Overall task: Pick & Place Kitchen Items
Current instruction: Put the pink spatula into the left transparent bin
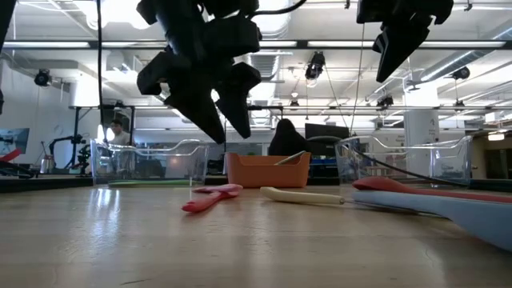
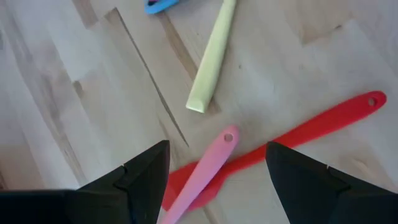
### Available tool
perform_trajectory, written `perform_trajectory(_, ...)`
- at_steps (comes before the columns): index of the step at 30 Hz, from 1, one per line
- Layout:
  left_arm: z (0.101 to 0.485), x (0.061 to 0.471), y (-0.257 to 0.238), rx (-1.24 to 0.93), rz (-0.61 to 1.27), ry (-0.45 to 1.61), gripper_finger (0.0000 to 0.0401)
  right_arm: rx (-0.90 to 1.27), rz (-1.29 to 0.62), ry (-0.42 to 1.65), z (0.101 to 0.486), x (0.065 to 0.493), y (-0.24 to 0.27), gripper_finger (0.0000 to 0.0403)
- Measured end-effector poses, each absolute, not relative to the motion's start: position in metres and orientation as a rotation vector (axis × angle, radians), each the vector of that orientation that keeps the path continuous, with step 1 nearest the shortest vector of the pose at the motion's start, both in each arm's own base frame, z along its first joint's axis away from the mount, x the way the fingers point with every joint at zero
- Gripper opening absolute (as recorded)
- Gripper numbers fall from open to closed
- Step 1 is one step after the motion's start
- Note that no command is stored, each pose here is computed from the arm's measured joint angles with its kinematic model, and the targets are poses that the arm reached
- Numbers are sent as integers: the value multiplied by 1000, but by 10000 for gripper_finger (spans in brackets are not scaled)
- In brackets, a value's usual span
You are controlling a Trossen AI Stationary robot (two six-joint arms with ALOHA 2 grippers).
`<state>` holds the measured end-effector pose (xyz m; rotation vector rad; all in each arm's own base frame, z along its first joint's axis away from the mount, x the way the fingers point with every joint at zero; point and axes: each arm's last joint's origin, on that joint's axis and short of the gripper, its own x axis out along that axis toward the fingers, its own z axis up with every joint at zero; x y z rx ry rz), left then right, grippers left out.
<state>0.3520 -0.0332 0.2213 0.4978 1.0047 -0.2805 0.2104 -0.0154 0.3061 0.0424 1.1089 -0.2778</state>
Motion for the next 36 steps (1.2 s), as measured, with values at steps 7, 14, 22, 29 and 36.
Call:
perform_trajectory(7,196,359,-40,567,-353,1072,266,56,-287,1107,306,210,-15,34)
perform_trajectory(14,178,363,-39,622,-366,1129,266,63,-291,1106,306,210,-15,34)
perform_trajectory(22,178,366,-28,617,-345,1125,266,62,-291,1106,306,210,-15,34)
perform_trajectory(29,180,369,-16,547,-293,1118,266,62,-292,1103,306,211,-16,34)
perform_trajectory(36,180,370,-19,516,-306,1096,266,58,-290,1102,306,211,-16,34)
